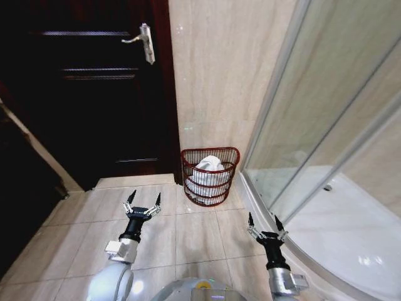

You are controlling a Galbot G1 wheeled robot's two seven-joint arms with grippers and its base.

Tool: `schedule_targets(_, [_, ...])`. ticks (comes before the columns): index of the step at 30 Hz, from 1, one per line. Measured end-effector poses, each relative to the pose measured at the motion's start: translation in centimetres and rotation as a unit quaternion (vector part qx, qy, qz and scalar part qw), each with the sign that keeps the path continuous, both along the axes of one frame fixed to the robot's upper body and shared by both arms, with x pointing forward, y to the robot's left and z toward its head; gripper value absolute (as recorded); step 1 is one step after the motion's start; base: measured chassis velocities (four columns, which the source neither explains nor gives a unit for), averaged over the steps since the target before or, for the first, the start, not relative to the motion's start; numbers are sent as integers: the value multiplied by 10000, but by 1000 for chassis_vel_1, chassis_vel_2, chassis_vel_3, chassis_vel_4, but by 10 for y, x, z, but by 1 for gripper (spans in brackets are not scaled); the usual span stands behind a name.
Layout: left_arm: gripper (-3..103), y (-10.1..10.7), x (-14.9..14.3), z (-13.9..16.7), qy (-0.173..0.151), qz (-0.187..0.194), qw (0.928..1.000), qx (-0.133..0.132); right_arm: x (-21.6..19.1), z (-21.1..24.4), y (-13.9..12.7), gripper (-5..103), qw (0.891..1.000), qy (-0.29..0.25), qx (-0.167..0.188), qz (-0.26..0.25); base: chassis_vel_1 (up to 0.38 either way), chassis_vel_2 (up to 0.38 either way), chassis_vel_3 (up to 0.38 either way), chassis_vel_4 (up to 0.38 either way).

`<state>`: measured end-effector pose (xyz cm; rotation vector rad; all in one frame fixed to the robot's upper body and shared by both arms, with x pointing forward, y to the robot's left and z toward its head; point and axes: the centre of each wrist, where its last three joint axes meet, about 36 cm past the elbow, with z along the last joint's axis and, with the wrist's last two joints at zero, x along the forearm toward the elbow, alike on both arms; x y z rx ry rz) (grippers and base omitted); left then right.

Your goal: Discard the used towel into the hamper.

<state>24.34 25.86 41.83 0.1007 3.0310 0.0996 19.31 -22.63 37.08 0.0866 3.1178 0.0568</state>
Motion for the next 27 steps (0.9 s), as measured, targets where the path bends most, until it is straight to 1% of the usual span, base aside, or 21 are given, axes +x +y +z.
schedule_targets(2, [100, 0, 1, 0, -17, -1, 10000, -9, 0, 0, 0, 100, 10000, 18, -22, -5, -57, -59, -61, -54])
schedule_targets(5, [100, -1, 2, 0, -36, 26, 10000, -42, -2, 3, -1, 100, 9997, 184, -136, -78, -23, -23, -21, -34])
schedule_targets(13, [100, -1, 1, -1, -23, 37, 10000, -54, -4, 8, -1, 100, 9993, 266, -249, -110, 0, 0, 0, 0])
schedule_targets(27, [100, -4, -1, -2, -53, -60, 10000, -45, -8, 7, -1, 100, 9991, 265, -273, -162, 108, -103, -108, 100])
